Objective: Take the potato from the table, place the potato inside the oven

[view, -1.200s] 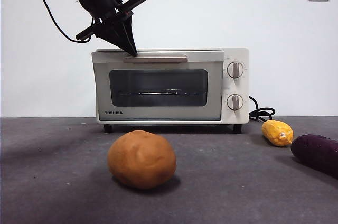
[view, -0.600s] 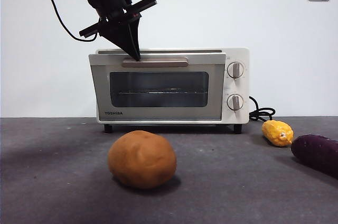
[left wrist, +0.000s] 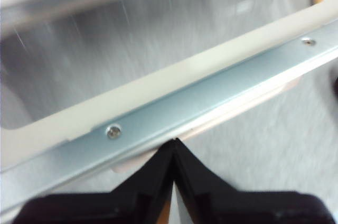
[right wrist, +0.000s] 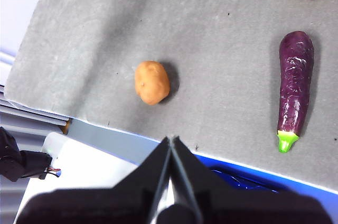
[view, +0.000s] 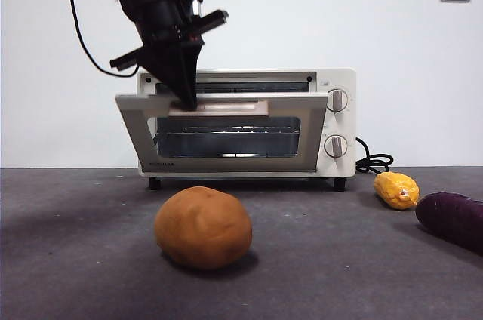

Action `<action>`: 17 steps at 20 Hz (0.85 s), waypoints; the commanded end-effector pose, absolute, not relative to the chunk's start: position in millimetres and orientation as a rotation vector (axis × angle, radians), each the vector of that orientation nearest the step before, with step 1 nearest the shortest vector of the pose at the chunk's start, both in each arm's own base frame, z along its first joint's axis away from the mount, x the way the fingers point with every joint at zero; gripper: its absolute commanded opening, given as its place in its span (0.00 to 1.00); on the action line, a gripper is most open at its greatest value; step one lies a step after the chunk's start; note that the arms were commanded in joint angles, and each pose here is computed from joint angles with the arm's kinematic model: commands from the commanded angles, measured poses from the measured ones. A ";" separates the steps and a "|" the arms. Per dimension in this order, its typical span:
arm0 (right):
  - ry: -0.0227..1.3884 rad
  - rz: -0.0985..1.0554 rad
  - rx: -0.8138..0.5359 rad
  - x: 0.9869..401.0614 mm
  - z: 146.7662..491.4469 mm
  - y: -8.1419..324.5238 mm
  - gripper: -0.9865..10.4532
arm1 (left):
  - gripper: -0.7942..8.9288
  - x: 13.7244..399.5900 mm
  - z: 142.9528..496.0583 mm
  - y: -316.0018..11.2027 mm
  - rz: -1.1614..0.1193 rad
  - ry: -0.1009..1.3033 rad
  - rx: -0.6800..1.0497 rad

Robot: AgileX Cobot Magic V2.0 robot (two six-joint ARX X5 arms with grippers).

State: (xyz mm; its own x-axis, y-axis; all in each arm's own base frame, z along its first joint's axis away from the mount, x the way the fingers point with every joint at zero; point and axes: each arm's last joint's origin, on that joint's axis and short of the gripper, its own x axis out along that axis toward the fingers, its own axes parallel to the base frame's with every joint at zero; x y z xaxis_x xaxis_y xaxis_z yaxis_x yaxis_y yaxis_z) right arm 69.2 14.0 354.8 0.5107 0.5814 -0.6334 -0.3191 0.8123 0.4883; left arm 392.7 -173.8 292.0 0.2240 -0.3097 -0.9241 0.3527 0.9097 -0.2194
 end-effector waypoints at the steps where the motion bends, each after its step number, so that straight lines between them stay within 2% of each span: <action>1: 0.890 0.555 0.334 66.5 355.2 14.2 0.08 | 0.08 413.0 257.7 -173.8 -0.383 1.259 0.091; 10: 0.889 0.554 0.334 66.6 355.2 14.2 0.08 | 0.08 414.0 235.7 -181.8 -0.374 1.320 0.122; 17: 0.889 0.555 0.333 66.6 355.2 14.2 0.08 | 0.08 408.3 235.0 -191.5 -0.392 1.333 0.141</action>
